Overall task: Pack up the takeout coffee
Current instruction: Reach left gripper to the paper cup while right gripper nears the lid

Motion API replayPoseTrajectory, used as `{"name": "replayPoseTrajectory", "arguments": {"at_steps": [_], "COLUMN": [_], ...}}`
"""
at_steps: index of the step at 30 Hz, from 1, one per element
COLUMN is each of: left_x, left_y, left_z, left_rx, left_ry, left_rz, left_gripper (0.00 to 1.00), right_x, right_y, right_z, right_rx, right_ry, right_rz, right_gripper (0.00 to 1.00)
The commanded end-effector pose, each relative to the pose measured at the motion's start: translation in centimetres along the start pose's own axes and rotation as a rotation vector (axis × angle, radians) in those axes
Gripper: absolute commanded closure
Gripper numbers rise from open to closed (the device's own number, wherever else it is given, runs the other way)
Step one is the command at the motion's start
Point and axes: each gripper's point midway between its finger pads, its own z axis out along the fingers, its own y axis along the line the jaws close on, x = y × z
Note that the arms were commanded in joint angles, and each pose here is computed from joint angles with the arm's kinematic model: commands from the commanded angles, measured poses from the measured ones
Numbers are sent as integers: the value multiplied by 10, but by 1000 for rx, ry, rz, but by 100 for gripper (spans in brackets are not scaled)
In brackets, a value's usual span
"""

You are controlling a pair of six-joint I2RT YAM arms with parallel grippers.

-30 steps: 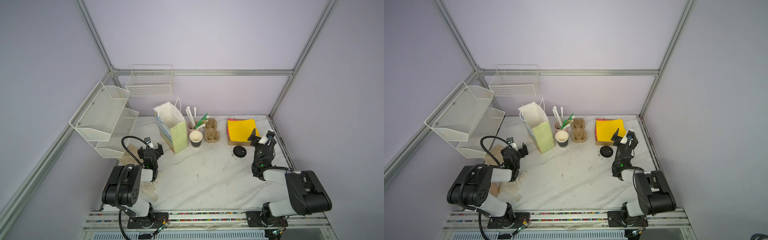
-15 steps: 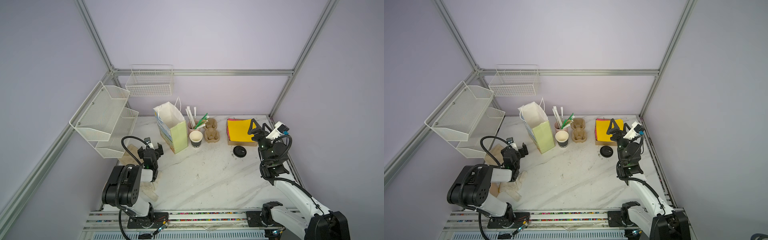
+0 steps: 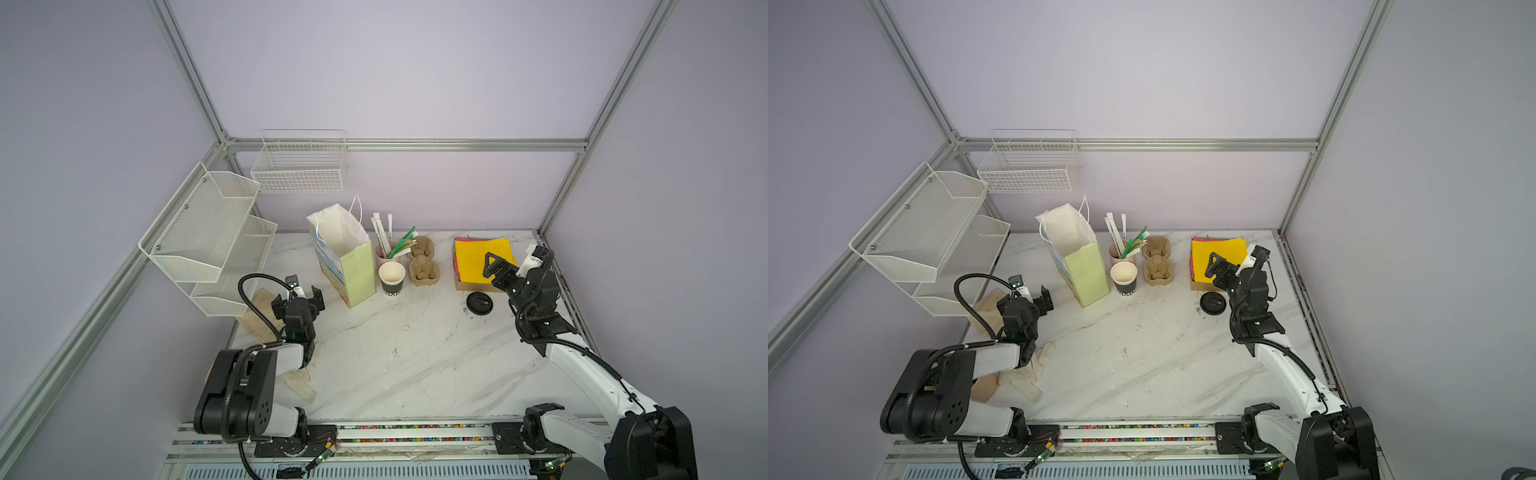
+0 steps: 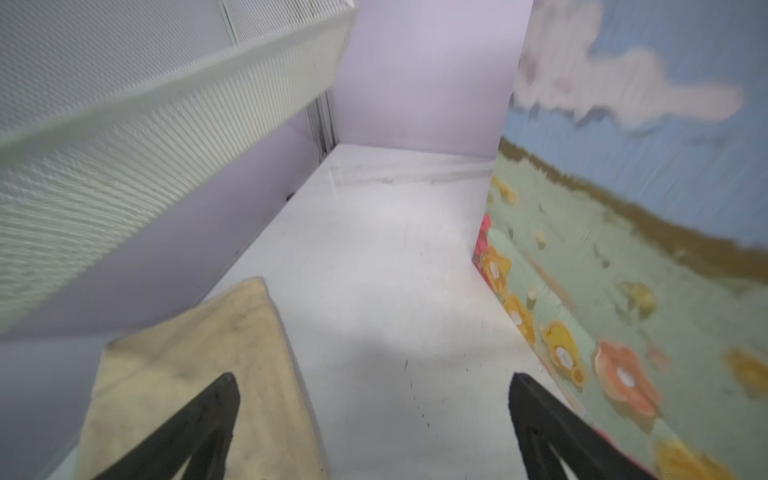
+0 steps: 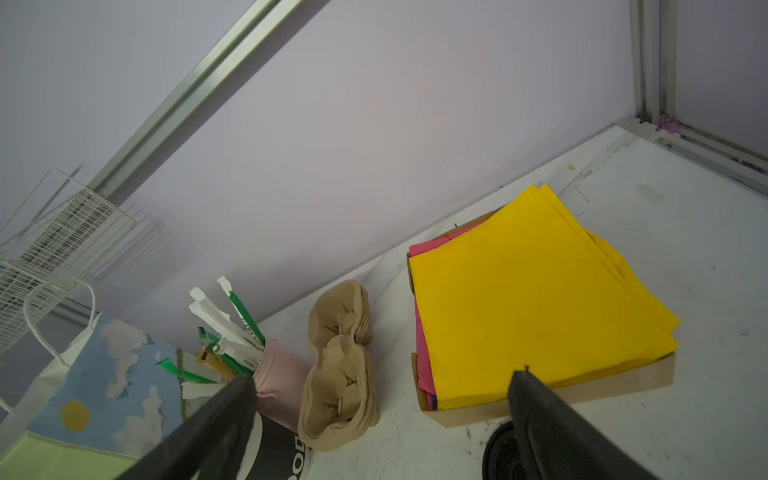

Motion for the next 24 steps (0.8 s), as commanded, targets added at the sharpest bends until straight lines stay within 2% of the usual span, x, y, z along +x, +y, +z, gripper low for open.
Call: {"name": "replayPoseTrajectory", "arguments": {"at_steps": [1,3,5,7,9,11,14,17,19,24], "left_x": [-53,-71,-72,-88,-101,-111,-111,-113,-116,-122], "left_y": [14,16,18,5,-19,-43,-55,-66,-71,-85], "left_z": [-17,-33,-53,-73,-87,-103,-124,-149,-164,-188], "left_rx": [-55,-25,-12,66,229,373,457,512,503,407], "left_ry": [-51,-23,81,93,108,136,250,362,414,485], "left_rz": [-115,-265,-434,-517,-506,-438,-478,-508,-507,-392], "left_gripper": [0,0,0,0,0,0,0,0,0,0], "right_x": [-11,-20,-24,-20,-11,4,25,42,51,68], "right_y": [-9,-19,-17,-17,-17,-24,-39,-51,-56,-65], "right_z": [-4,-8,-12,-12,-7,0,11,19,23,30], "right_rx": [91,156,155,140,138,172,251,317,332,363], "right_ry": [-24,-68,-80,-72,-28,35,129,211,250,328], "right_rz": [-18,21,24,26,26,40,32,4,-29,-80], "right_gripper": [3,3,3,3,2,3,3,3,3,3]}}
